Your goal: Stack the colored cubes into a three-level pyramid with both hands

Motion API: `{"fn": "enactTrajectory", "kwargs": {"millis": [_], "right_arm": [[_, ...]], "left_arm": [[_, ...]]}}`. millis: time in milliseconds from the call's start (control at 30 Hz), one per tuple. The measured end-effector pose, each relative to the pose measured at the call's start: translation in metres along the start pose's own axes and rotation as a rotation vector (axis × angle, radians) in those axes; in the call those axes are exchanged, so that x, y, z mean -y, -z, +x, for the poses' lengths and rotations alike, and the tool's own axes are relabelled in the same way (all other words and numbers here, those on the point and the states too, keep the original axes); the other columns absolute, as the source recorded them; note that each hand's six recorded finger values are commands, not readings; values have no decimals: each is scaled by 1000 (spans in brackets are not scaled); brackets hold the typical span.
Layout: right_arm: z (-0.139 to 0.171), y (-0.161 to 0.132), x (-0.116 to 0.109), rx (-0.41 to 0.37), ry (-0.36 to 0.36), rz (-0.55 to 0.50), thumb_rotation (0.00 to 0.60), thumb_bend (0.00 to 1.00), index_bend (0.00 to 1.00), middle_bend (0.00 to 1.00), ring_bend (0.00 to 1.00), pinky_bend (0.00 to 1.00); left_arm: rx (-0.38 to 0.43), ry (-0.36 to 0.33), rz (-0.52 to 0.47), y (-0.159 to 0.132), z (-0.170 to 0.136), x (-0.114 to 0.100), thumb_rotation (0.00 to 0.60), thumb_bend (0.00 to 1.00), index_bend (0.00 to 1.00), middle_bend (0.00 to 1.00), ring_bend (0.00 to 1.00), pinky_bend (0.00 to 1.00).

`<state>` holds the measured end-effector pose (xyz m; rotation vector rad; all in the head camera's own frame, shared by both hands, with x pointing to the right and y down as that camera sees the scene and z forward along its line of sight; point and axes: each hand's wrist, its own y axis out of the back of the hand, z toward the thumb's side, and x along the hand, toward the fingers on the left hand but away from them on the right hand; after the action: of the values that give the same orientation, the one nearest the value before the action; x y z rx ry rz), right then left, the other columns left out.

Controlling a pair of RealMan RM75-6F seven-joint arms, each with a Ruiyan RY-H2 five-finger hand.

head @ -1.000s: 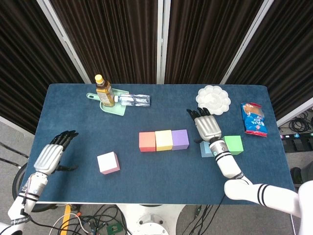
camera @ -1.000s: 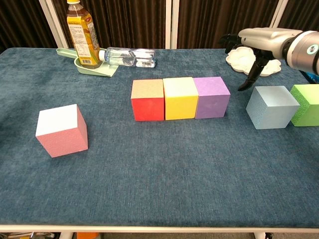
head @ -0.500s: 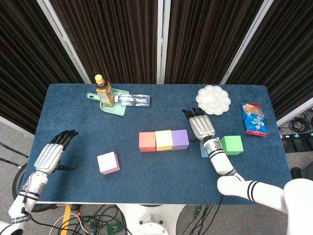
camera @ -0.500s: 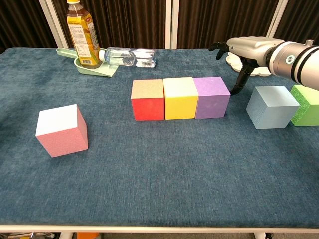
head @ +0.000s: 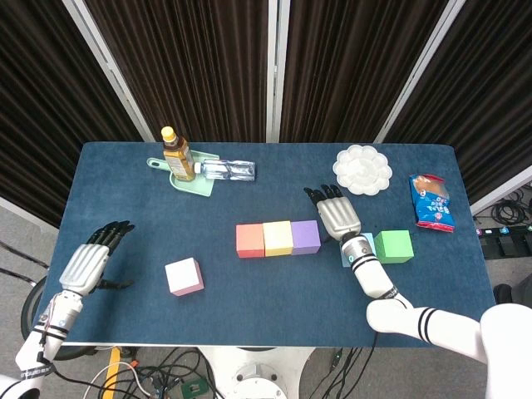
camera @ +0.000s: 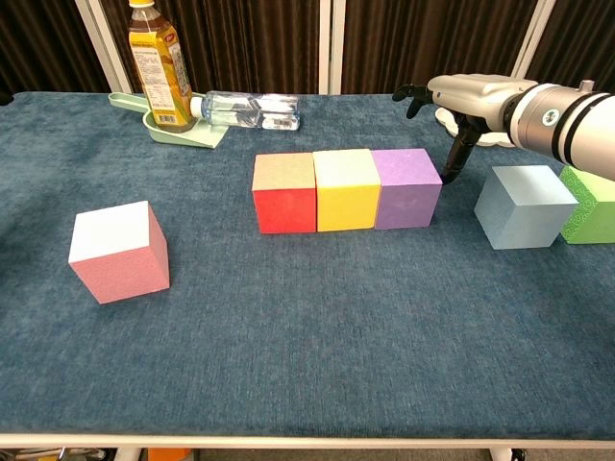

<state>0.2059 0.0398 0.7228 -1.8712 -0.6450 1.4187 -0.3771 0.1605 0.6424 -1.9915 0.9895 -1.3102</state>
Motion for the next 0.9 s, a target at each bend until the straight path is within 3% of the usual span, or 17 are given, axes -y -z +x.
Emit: {"fn": "enactTrajectory", "kwargs": {"millis": [900], "right_arm": [[14, 3, -13, -13, 21, -12, 600, 26, 0, 142, 0, 0]], "left_arm": [[3, -1, -2, -2, -1, 0, 600, 0, 101, 50, 0, 107]]}}
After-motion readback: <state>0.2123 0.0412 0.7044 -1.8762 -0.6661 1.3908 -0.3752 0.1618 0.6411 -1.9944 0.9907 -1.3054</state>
